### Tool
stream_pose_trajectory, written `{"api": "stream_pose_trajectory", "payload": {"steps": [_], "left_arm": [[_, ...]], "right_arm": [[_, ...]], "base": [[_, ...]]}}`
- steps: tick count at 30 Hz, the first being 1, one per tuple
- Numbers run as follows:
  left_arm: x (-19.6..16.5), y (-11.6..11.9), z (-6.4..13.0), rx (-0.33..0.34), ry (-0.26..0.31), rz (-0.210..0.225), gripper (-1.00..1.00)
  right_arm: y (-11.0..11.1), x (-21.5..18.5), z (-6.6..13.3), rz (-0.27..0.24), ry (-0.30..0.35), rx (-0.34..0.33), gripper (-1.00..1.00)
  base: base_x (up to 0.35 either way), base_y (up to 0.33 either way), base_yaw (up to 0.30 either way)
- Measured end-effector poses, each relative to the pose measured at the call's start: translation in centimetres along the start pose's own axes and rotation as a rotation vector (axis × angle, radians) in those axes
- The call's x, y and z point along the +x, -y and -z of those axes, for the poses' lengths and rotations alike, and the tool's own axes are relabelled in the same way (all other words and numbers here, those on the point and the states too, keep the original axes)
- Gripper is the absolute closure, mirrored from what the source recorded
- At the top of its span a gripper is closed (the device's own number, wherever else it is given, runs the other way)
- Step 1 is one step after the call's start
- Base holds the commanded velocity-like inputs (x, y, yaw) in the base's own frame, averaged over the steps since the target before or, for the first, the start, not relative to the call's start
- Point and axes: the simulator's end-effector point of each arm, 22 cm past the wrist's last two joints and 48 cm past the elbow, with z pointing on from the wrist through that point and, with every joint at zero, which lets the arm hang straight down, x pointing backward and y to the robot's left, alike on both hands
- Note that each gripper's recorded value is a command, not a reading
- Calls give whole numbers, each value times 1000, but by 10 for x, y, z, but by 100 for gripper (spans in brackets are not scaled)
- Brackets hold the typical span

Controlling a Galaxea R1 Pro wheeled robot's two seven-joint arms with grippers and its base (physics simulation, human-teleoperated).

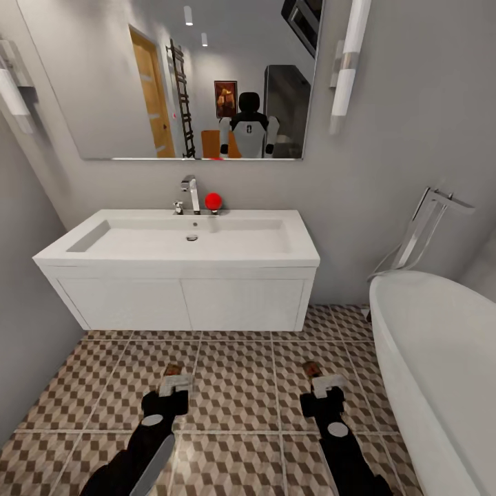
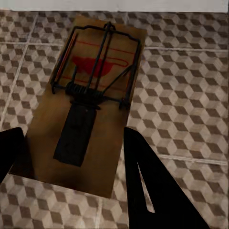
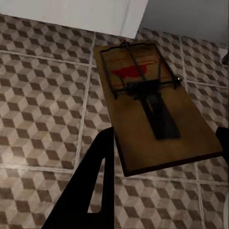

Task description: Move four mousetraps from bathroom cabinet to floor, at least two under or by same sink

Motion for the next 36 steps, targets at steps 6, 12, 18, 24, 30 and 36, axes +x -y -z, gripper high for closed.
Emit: {"api": "stream_pose_trajectory", "payload": {"steps": [6, 12, 18, 24, 30, 36], "left_arm": [[-94, -20, -32, -8, -4, -29, 100], [-105, -59, -88, -42, -94, 26, 100], [-90, -69, -110, -15, 10, 84, 100], [-105, -62, -111, 34, 111, 102, 100], [-118, -66, -109, 30, 198, 116, 100], [-112, -54, -109, 40, 201, 123, 100]], "right_arm": [[-5, -73, -32, 5, 21, -10, 100], [-24, -87, -73, 58, -58, -58, 100], [-32, -96, -80, 52, 5, -77, 100], [-33, -97, -80, 48, 14, -81, 100], [-33, -100, -80, 45, 28, -83, 100], [-33, -103, -80, 45, 37, -80, 100]], "base": [[0, 0, 0], [0, 0, 0], [0, 0, 0], [0, 0, 0], [0, 0, 0], [0, 0, 0]]}}
